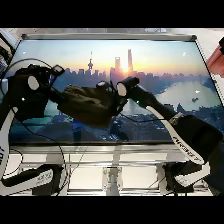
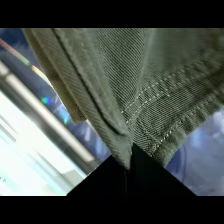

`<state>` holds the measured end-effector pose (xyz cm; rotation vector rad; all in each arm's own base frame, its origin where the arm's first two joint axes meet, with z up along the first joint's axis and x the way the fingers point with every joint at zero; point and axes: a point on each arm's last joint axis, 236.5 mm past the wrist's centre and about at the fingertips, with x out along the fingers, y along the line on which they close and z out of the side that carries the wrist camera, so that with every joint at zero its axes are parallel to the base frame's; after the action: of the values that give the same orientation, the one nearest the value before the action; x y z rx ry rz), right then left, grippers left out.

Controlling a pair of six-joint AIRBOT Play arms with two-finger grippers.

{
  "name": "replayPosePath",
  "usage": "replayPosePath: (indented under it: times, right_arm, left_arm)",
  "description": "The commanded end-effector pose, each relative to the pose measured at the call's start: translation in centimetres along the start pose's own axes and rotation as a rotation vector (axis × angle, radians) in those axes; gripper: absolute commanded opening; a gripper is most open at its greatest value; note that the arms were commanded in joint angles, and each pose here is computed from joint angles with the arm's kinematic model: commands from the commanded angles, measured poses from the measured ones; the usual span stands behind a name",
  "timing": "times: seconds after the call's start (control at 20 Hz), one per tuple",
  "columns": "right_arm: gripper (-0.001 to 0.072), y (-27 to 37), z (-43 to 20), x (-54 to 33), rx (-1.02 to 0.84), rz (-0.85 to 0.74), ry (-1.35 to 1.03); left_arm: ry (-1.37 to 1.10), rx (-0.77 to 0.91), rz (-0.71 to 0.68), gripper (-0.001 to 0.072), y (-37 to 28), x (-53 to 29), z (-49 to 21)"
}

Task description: Fold the clothes and pants, and hang the long-sleeved shirts on hangers.

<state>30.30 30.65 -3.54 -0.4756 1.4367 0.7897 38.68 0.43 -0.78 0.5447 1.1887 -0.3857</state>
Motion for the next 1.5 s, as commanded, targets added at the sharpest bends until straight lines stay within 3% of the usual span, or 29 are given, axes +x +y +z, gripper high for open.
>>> replayPosePath:
  times: [0.0,0.4,0.55,0.6,0.7,0.8,0.9,0.95,1.0,1.15,1.35,1.45]
  right_arm:
    - [0.001,3.5,-1.0,1.3,-0.02,0.055,0.04]
    - [0.0029,8.2,-0.1,2.9,0.016,0.186,0.026]
    - [0.0133,10.2,-0.4,3.0,0.011,0.238,0.045]
    - [0.0235,10.8,-0.7,3.0,0.006,0.259,0.055]
    - [0.0276,11.6,-1.6,2.7,-0.002,0.288,0.092]
    - [0.037,12.4,-2.3,2.3,-0.008,0.321,0.124]
    - [0.0387,13.1,-3.3,1.6,-0.029,0.358,0.164]
    - [0.0386,13.3,-3.9,1.0,-0.033,0.375,0.186]
    - [0.0387,13.3,-4.6,0.4,-0.034,0.387,0.209]
    - [0.0387,12.4,-4.9,-1.8,-0.036,0.392,0.191]
    - [0.0391,8.5,-2.0,-6.4,-0.011,0.361,-0.029]
    - [0.0554,5.7,-0.4,-8.2,0.05,0.334,-0.14]
  left_arm:
    - [0.146,0.028,-0.05,0.0027,-2.1,1.7,-4.7]
    - [0.212,0.026,-0.064,0.0027,-2.5,1.8,-6.5]
    - [0.239,0.013,-0.018,0.0027,-1.5,1.6,-7.0]
    - [0.246,-0.002,0.006,0.0027,-0.9,1.5,-7.2]
    - [0.246,-0.012,0.038,0.0028,-0.2,1.1,-7.2]
    - [0.222,-0.013,0.059,0.0036,0.1,0.4,-6.8]
    - [0.183,-0.015,0.089,0.0052,0.8,-1.0,-6.0]
    - [0.164,-0.014,0.113,0.0154,1.3,-1.9,-5.6]
    - [0.149,-0.007,0.15,0.0189,2.2,-3.0,-5.3]
    - [0.088,-0.048,0.26,0.0189,4.4,-5.9,-4.3]
    - [0.055,-0.215,0.492,0.0188,9.2,-10.3,-5.1]
    - [0.037,-0.27,0.509,0.019,10.0,-10.9,-5.7]
